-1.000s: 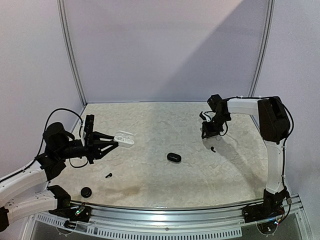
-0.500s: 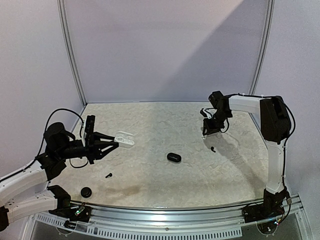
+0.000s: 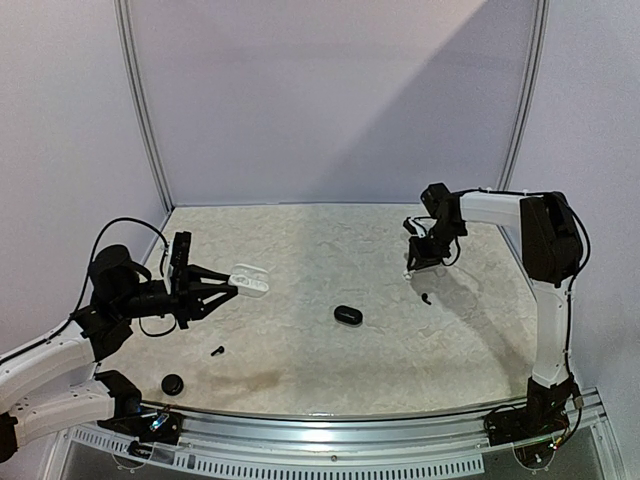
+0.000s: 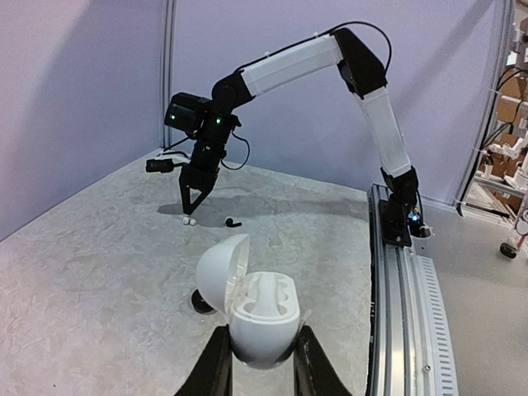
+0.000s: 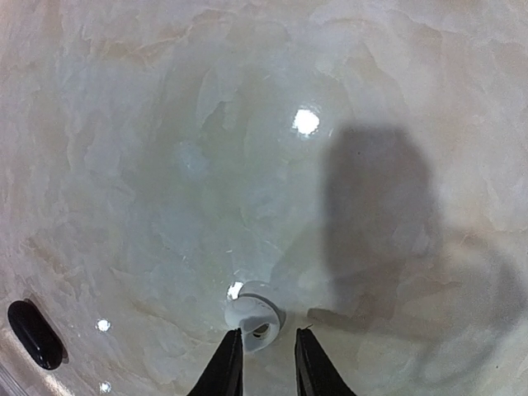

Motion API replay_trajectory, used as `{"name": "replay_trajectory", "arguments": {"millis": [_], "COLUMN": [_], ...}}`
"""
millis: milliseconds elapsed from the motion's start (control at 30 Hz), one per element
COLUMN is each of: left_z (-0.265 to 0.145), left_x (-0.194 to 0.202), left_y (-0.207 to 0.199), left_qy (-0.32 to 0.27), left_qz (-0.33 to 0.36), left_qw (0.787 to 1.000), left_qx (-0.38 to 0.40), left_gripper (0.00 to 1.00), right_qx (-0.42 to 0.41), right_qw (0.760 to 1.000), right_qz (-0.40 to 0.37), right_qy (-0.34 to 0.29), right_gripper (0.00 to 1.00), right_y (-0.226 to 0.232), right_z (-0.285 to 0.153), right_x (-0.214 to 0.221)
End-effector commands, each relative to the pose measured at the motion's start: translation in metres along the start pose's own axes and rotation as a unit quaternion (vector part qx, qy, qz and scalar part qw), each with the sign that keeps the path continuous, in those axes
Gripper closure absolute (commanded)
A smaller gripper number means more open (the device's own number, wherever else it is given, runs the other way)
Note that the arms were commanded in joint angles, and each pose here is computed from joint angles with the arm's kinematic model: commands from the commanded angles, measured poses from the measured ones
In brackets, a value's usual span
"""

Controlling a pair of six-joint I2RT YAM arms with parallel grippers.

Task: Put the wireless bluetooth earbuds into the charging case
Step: Pick up the right earbud from the center of the board.

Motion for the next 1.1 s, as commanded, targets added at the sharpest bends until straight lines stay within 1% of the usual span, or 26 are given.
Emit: {"name": "replay_trajectory", "arguments": {"millis": [0,200,433,567,700,867,1067], "left_z": [0.0,-0.001,-0.001,-0.001,-0.002,-0.002,-0.002], "left_x": [0.0,0.001,0.001,0.001,0.001,0.001,0.001], "left_y": [0.003,0.003,0.004,0.003,0.003,0.003,0.003], "left_qy": [0.004,0.007,0.006,0.006,0.006,0.005,0.005], "left_qz": [0.004,0.004,0.007,0.008,0.009,0.01,0.01], "left_qw": [1.0,1.0,1.0,1.0,1.0,1.0,1.0], "left_qx": [-0.004,-0.004,-0.005,-0.005,-0.006,-0.006,-0.007], "left_gripper": [1.0,1.0,1.0,1.0,1.0,1.0,1.0], "right_qx": [-0.007,-0.01,-0.016,-0.024,-0.036,-0.039,-0.05], "right_qw": [1.0,1.0,0.999,0.999,0.999,0.999,0.998], "right_qz": [0.009,0.013,0.017,0.021,0.028,0.031,0.032], "right_qy": [0.016,0.017,0.024,0.024,0.024,0.023,0.02], "right_gripper": [0.77,0.78,0.76,0.8,0.82,0.92,0.96], "right_y": [-0.004,-0.005,-0.005,-0.003,0.0,0.001,0.006], "right_z": [0.019,0.025,0.029,0.03,0.03,0.03,0.025], "right_x": [0.007,0.007,0.012,0.013,0.015,0.017,0.017]}}
Point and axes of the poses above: each gripper's point midway between its finger pads, its own z axis out along the fingers, its own y axis along the line the jaws close on, x = y × z, the point moved 3 cm from there along -z, back along the fingers, and after that the axes turned 5 degrees about z, right-handed, at the moved point
